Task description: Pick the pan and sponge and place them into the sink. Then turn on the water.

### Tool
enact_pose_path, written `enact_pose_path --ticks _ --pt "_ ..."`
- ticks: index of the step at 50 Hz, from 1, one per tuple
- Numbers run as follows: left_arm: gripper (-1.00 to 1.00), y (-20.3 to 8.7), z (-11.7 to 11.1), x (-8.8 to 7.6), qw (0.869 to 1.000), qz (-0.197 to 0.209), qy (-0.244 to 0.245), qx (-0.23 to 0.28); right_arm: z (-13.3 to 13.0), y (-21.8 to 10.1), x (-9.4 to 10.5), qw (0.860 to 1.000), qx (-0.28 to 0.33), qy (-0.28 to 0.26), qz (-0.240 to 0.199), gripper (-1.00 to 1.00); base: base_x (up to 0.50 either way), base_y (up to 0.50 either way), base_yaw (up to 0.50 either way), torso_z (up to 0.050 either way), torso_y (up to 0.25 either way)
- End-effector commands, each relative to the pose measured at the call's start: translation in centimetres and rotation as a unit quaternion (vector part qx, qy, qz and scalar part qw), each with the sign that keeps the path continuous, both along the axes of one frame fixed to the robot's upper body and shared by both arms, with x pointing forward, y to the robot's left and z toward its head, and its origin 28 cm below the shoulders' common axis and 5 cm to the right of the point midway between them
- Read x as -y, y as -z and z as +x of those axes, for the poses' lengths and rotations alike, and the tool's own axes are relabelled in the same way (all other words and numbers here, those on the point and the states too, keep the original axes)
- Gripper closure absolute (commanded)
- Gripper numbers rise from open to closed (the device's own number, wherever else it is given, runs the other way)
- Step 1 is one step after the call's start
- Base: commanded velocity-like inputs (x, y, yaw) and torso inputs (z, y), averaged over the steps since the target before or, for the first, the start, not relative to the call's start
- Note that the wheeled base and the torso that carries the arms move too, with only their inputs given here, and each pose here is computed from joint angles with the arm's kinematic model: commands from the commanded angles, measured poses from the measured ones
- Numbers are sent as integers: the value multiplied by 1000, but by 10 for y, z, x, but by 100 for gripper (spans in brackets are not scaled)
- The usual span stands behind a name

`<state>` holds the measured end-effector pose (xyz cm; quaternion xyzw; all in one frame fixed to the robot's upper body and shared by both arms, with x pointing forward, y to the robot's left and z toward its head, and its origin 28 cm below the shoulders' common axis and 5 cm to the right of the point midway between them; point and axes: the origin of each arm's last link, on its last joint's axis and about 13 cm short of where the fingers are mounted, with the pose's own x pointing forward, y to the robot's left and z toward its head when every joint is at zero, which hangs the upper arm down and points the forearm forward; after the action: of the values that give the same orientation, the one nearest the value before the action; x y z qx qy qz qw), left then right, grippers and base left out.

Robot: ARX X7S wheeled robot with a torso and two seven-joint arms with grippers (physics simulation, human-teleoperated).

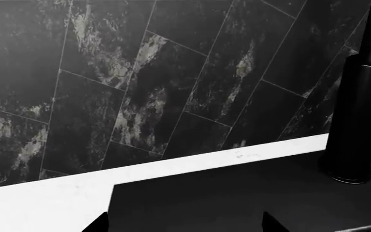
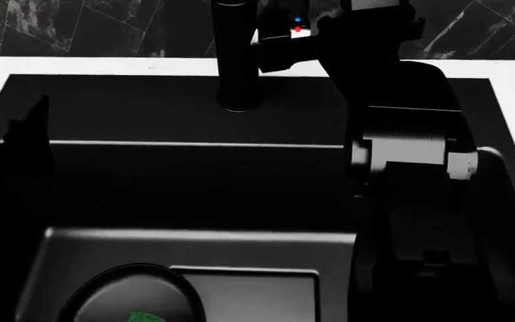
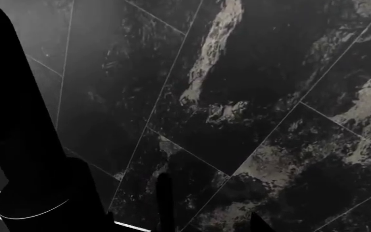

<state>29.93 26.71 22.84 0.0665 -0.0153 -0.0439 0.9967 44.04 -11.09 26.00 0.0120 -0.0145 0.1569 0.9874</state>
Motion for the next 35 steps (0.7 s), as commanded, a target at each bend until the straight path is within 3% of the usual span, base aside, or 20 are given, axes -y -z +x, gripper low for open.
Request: enact_pose_path --ticks 1,18,35 --pt "-100 -1 0 -2 1000 3 0 2 0 -9 0 1000 11 3 0 -100 0 0 0 14 -96" --pt "-100 -4 -2 -5 1000 -8 -4 4 0 -24 6 999 31 31 -2 -100 0 0 0 6 -24" --pt "-100 -1 -1 -3 1000 -4 -6 2 0 -13 13 998 8 69 -10 -100 0 0 0 0 0"
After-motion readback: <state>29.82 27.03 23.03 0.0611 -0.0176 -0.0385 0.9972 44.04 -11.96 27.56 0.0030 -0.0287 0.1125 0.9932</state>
